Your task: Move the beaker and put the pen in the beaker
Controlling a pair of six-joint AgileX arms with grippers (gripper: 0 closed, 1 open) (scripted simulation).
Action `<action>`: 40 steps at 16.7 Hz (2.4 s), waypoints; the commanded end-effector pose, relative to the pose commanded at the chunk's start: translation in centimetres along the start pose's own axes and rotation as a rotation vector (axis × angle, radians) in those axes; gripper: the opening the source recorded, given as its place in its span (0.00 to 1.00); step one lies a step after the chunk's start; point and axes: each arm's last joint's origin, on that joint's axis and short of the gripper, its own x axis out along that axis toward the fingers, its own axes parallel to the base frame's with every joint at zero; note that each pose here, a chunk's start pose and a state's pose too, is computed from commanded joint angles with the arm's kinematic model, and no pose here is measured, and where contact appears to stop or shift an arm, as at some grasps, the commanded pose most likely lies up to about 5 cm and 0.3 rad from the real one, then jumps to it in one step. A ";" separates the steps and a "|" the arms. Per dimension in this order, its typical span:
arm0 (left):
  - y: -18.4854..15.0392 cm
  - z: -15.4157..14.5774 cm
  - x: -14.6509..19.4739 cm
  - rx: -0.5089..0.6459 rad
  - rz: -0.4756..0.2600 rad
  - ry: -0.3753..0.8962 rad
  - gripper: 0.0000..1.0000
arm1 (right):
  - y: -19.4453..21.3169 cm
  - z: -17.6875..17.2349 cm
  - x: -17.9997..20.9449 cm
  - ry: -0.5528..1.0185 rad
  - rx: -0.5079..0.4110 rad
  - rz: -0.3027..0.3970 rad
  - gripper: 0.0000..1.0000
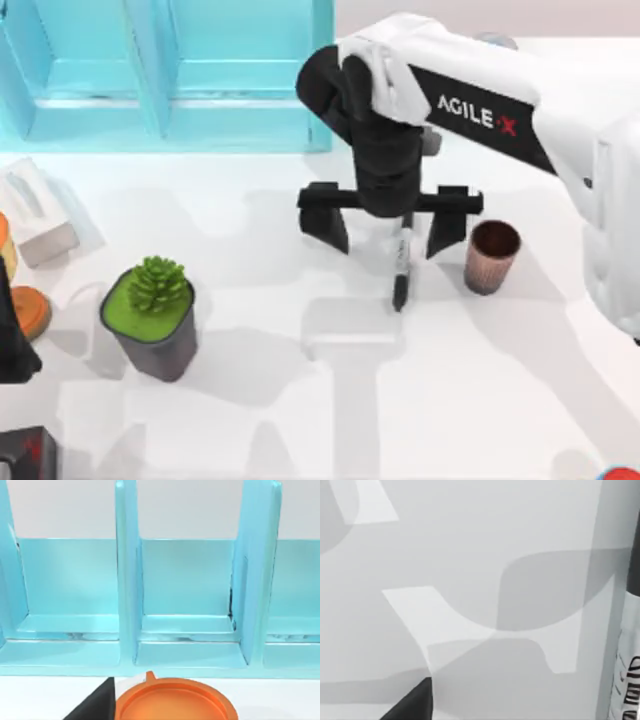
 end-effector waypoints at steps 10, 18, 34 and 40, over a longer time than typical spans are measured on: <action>0.0 0.0 0.0 0.000 0.000 0.000 1.00 | 0.0 0.0 0.0 0.000 0.000 0.000 0.00; 0.0 0.0 0.0 0.000 0.000 0.000 1.00 | 0.3 -0.1 -3.2 -0.042 0.025 0.087 0.00; 0.0 0.0 0.0 0.000 0.000 0.000 1.00 | -2.6 -8.8 -12.0 -0.048 0.026 0.096 0.00; 0.0 0.0 0.0 0.000 0.000 0.000 1.00 | -3.1 -10.0 -12.7 -0.045 0.025 0.090 0.00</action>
